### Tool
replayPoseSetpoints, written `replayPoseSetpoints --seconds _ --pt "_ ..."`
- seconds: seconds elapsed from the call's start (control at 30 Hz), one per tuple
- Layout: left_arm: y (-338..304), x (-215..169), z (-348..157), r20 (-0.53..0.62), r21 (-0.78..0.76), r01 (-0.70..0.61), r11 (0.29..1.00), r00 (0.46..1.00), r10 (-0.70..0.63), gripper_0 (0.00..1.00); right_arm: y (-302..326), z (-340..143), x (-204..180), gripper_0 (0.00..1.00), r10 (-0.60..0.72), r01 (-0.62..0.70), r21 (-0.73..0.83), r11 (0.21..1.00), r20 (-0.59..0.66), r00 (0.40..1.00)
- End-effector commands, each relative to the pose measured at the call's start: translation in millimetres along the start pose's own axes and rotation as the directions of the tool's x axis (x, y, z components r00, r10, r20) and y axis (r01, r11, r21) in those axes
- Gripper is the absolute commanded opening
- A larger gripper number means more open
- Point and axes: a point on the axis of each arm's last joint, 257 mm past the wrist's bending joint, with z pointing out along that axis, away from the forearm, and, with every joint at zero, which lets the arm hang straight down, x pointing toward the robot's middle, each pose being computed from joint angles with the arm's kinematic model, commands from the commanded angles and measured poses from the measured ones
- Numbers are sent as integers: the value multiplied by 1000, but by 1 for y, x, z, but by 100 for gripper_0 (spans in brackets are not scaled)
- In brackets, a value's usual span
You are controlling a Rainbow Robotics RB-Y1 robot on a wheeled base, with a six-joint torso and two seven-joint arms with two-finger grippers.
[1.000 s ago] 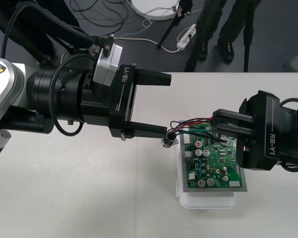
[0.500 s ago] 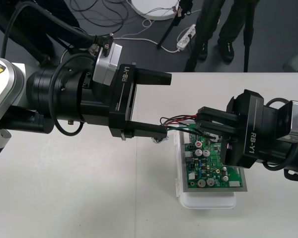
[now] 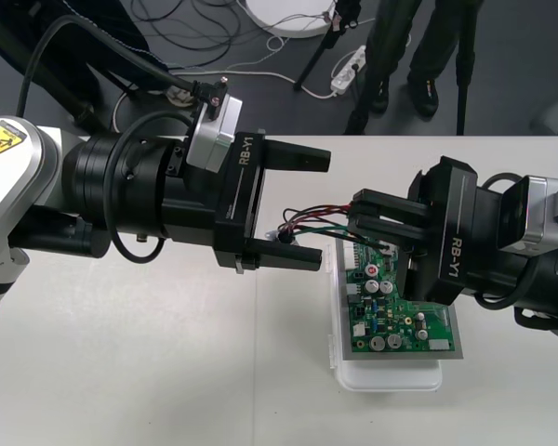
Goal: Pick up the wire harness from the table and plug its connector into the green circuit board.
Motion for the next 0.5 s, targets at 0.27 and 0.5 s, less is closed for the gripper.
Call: replayPoseSetpoints --seconds 0.27,0.5 --pt "7 -19 6 26 -10 -108 994 994 108 100 11 23 -18 0 36 -33 -38 999 65 997" --pt "6 -21 6 32 -10 -104 995 994 104 100 12 28 -16 0 52 -50 -43 998 60 997"
